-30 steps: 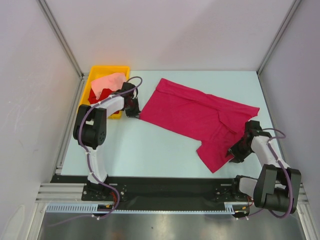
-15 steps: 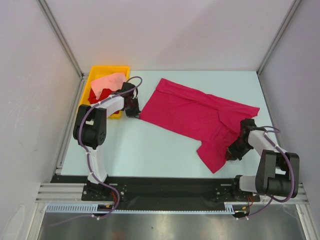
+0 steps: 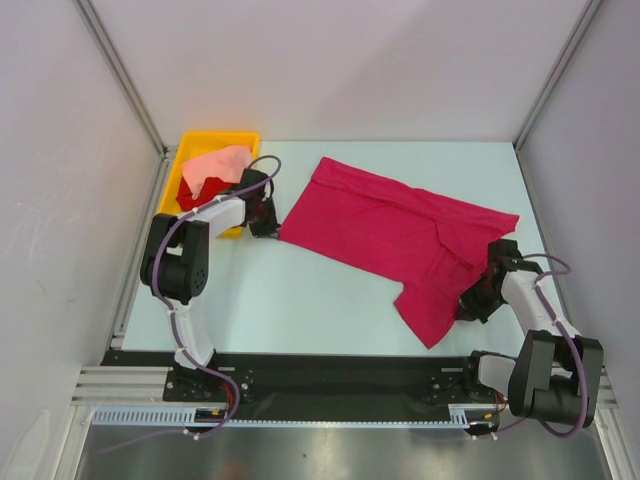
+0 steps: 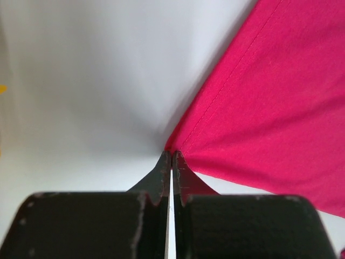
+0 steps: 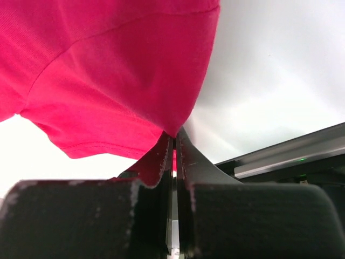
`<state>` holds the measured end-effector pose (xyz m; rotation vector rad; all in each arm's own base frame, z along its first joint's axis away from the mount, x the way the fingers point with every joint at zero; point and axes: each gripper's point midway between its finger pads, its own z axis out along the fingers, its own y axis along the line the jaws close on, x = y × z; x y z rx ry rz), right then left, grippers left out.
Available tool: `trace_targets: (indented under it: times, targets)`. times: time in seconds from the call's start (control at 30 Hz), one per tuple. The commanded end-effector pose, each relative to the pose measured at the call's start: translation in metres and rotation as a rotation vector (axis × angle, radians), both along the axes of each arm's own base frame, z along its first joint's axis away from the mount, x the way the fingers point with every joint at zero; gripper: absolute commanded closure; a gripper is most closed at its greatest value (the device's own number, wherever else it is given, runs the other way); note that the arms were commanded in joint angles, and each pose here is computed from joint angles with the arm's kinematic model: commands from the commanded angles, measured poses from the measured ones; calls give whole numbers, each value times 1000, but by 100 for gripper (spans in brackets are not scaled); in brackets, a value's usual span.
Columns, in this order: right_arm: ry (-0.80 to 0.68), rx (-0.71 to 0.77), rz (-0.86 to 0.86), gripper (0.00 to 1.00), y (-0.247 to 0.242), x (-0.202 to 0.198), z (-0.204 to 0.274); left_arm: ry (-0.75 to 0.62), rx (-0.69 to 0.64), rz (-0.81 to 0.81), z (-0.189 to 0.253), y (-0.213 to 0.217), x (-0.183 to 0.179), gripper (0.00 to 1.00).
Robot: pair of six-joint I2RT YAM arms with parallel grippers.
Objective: Fold and stack the t-shirts
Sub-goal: Fold the tshirt
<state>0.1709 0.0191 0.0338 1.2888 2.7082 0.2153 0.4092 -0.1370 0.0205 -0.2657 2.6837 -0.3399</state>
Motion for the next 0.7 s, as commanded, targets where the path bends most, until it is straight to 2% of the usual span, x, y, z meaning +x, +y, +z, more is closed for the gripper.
trace_targets:
  times: [0.0,0.37,0.67]
  targets:
    - [5,7,14,100,-5,5,10,-100,-50,16,40,-6,16,100]
    - [-120,-40,48,100,-47,70,55,-229,-99,-2,101,-31,82,100]
    - [-159,-39,49,100,-70,117,66,-266,-129,-7,112,-54,137,100]
